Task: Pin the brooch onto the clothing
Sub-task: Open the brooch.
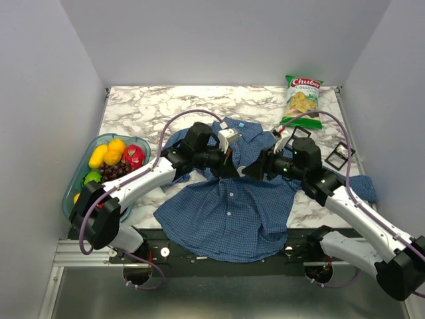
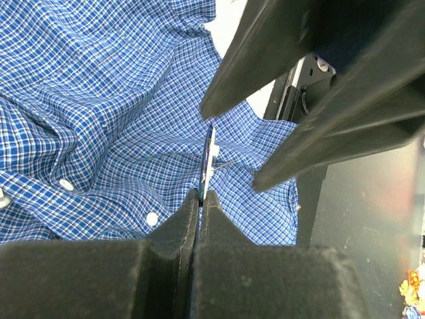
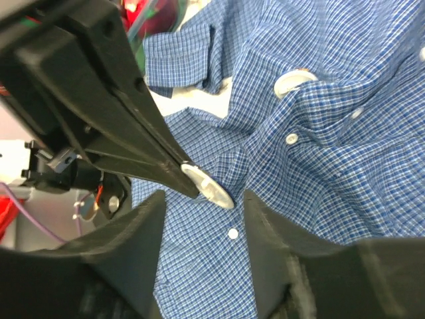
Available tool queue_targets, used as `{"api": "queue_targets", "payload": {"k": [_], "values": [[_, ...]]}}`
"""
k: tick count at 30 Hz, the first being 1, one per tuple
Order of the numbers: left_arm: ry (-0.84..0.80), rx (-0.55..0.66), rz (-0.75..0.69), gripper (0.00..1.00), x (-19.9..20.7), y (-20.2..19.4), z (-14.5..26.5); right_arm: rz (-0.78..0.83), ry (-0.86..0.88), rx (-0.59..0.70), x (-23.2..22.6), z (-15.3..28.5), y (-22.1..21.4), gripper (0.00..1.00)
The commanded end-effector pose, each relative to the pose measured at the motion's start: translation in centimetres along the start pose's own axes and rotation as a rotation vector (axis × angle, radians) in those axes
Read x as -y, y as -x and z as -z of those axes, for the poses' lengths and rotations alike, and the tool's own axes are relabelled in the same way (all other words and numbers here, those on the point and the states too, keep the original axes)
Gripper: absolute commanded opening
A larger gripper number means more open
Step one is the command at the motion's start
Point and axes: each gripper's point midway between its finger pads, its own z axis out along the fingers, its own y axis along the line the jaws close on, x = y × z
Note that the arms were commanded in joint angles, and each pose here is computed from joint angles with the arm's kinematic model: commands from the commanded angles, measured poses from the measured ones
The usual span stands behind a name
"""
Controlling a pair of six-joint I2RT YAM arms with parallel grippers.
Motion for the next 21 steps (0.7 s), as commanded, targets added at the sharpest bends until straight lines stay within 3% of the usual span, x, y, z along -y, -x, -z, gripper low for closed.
{"api": "queue_targets", "payload": {"k": [1, 4, 12, 15, 21], "values": [[-0.006, 0.023, 0.017, 0.00, -0.1, 0.8, 0.4, 0.068, -0.058, 0.111, -0.7, 2.2, 3.2, 0.66], [0.019, 0.043, 0.028, 0.00, -0.7, 1.3, 0.8, 0.097, -0.101, 0.164, -0.8, 3.9, 4.5, 0.71], [0.187, 0.072, -0.005, 0.00, -2.9, 1.9, 2.3, 0.097, -0.254, 0.239, 1.1, 6.0, 5.8, 0.73], [0.356, 0.087, -0.053, 0.00, -4.9, 2.3, 3.8, 0.087, -0.280, 0.217, 2.0, 5.5, 5.1, 0.73], [0.705, -0.009, -0.155, 0.00, -8.2, 0.3, 6.2, 0.060, -0.279, 0.148, 3.3, 4.0, 2.7, 0.72]]}}
